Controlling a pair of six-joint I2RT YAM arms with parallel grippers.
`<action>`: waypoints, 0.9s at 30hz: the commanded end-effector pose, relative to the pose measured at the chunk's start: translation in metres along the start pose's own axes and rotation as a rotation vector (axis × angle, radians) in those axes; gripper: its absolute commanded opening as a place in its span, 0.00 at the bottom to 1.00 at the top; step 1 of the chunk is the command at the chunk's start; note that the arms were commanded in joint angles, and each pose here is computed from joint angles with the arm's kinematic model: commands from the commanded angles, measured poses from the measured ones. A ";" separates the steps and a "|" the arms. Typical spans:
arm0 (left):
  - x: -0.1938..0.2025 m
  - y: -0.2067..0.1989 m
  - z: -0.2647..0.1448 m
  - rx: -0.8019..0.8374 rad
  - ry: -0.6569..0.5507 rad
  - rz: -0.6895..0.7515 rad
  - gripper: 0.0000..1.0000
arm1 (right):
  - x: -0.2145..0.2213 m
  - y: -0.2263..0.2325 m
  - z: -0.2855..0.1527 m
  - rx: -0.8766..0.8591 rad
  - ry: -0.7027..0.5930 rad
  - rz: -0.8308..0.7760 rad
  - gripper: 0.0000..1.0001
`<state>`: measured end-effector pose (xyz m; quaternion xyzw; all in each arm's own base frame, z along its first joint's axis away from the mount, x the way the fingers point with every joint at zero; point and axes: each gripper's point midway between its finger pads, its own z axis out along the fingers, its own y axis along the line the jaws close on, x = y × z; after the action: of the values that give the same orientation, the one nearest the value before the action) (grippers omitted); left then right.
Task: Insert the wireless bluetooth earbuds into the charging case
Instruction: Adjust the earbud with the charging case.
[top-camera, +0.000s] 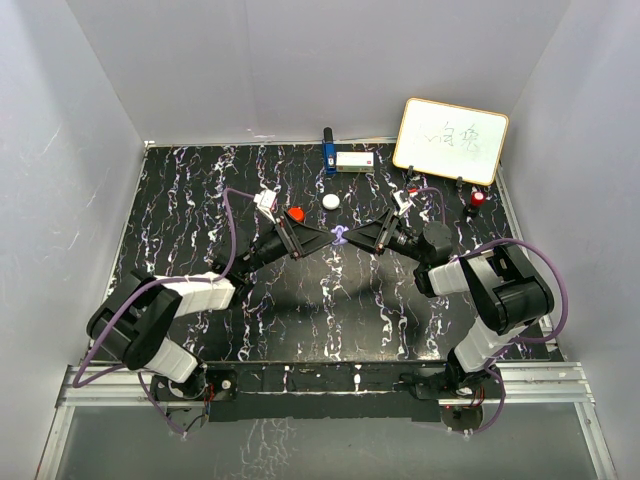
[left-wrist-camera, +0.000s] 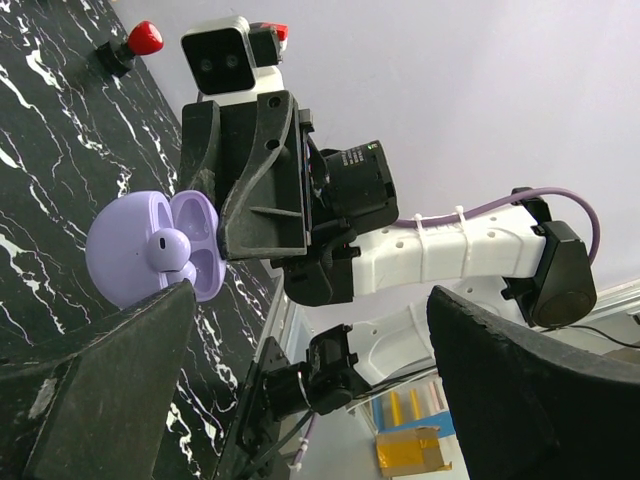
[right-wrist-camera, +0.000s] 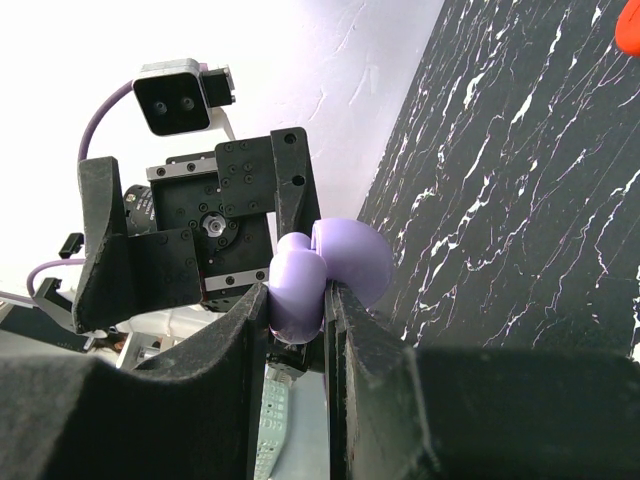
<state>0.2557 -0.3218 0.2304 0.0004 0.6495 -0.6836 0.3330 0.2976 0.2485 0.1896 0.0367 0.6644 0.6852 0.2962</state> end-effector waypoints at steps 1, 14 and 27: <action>-0.009 -0.017 0.008 0.056 -0.015 0.048 0.99 | -0.007 0.018 0.003 -0.065 -0.015 -0.069 0.00; -0.012 -0.014 0.015 0.051 -0.013 0.062 0.99 | -0.005 0.017 0.001 -0.064 -0.014 -0.064 0.00; -0.013 -0.010 0.017 0.037 -0.011 0.072 0.99 | -0.004 0.018 0.000 -0.067 -0.013 -0.064 0.00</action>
<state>0.2654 -0.3282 0.2323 0.0110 0.6509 -0.6769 0.3435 0.2981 0.2479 0.1902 0.0381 0.6637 0.6857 0.2964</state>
